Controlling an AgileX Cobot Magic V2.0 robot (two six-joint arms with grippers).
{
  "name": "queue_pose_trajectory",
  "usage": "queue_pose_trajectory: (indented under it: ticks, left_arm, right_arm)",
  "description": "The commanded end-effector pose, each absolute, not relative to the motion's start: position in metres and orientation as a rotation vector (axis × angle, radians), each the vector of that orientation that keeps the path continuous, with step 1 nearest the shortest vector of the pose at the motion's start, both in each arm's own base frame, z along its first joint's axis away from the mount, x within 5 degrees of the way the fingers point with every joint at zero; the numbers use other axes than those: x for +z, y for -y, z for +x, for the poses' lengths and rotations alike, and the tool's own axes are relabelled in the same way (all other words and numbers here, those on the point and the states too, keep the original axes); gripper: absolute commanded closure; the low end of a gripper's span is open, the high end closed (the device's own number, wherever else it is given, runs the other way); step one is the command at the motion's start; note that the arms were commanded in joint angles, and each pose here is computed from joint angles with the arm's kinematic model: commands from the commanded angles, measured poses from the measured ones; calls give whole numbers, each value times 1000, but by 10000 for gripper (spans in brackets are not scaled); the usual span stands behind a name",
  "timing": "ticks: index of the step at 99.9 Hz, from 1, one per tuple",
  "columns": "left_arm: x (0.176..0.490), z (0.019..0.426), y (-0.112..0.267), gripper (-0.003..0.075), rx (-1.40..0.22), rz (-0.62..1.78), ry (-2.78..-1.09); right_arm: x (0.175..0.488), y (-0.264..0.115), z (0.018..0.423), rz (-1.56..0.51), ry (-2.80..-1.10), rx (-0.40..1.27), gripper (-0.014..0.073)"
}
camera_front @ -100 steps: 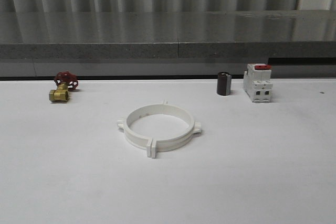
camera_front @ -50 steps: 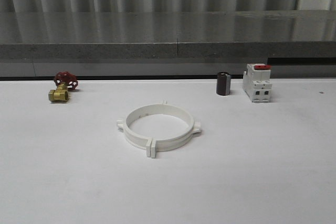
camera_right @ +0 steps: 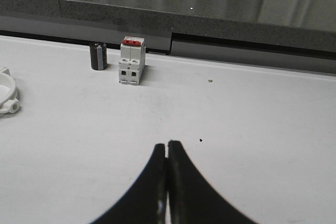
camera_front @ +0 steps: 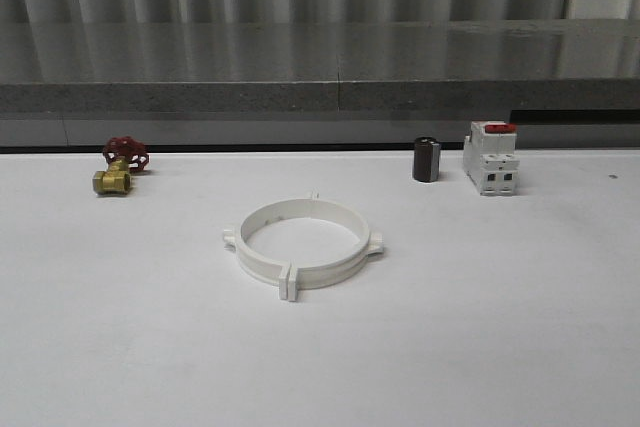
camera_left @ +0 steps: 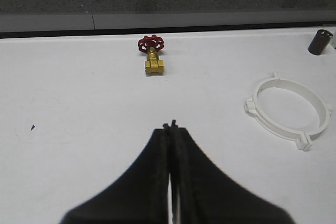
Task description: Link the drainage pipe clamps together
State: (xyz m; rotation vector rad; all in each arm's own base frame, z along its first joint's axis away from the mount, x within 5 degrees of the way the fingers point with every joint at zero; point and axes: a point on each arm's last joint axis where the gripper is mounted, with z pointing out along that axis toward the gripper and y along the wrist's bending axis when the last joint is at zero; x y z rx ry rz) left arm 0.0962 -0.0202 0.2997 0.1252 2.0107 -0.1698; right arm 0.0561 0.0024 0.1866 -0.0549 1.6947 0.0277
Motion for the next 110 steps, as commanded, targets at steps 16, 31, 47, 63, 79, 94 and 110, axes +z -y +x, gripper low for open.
queue_pose_trajectory:
  ticks: [16, 31, 47, 63, 79, 94, 110]
  left_arm:
    - [314, 99, 21, 741, -189, 122, -1915]
    - [314, 99, 21, 741, -189, 122, -1915]
    - [314, 99, 21, 741, -189, 122, -1915]
    - [314, 99, 21, 741, -189, 122, -1915]
    - [314, 99, 21, 741, -189, 122, -1913]
    - [311, 97, 19, 741, -148, 141, -1883]
    - [296, 87, 13, 741, -140, 96, -1746]
  right_arm:
    - [202, -2, 55, -62, -1584, 19, 663]
    - [202, -2, 55, -62, -1584, 19, 663]
    - [202, -2, 55, -62, -1584, 19, 663]
    - [202, -2, 55, -62, -1584, 19, 663]
    - [202, -2, 55, -62, -1584, 19, 663]
    - [202, -2, 55, -62, -1584, 19, 663]
    - [202, -2, 55, -62, -1584, 19, 663]
